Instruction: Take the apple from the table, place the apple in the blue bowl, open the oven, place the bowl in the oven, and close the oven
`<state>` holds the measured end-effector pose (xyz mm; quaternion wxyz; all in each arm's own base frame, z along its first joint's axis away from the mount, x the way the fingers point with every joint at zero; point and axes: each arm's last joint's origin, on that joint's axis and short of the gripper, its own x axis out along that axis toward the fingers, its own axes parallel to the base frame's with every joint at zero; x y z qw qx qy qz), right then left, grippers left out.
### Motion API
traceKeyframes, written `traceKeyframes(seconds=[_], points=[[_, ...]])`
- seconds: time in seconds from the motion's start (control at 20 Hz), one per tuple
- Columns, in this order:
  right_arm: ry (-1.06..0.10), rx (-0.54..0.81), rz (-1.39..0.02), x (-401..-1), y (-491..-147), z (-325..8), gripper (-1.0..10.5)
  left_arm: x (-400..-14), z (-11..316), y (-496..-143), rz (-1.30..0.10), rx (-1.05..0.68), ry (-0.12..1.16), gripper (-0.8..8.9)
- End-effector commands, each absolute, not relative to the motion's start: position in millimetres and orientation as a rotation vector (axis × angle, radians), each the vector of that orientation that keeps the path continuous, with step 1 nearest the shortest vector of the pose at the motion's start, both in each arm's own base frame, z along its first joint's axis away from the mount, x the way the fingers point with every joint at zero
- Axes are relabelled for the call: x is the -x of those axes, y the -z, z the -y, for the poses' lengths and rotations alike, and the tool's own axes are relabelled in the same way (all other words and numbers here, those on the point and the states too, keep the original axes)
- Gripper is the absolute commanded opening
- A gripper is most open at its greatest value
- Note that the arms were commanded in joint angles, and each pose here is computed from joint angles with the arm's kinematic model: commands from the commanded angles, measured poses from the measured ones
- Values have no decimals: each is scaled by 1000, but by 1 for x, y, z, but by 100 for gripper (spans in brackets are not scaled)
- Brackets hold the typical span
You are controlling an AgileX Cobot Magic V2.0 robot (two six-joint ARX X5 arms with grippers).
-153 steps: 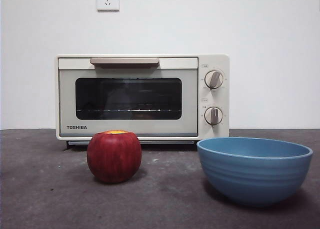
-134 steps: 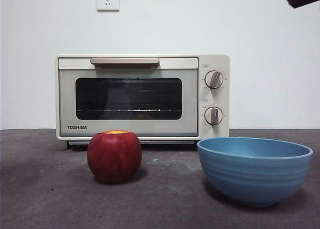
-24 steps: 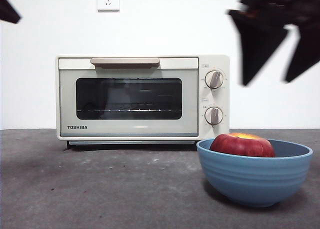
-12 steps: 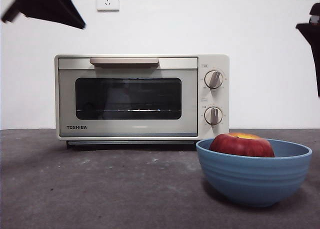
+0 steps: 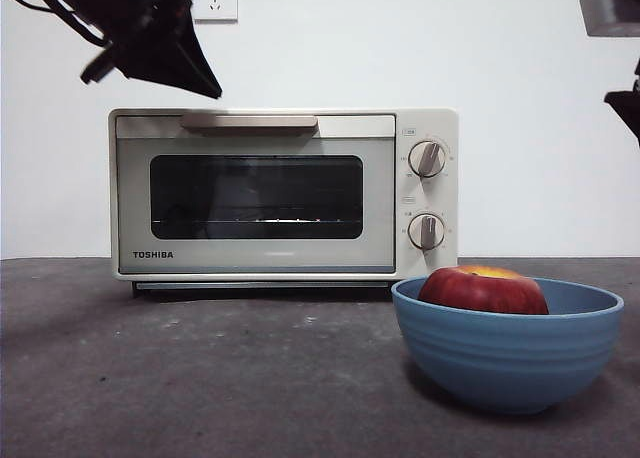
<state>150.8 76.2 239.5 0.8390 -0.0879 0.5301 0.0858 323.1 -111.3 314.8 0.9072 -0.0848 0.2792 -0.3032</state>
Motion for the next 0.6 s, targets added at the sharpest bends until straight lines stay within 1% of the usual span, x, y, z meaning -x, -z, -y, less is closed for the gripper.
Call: traceKeyframes(seconds=[0.05,0.25,0.6], points=[[-179,175,-1116,-153,-239,-78,448,-333,118,-313,-553,145,630,7],[-179,175,-1116,-153,-239,-78,448,-339,122,-304,-566,125,602,7],[-182,170,-1107,-153,-240,-79,448,-337,131,-295,-619,108,619,7]])
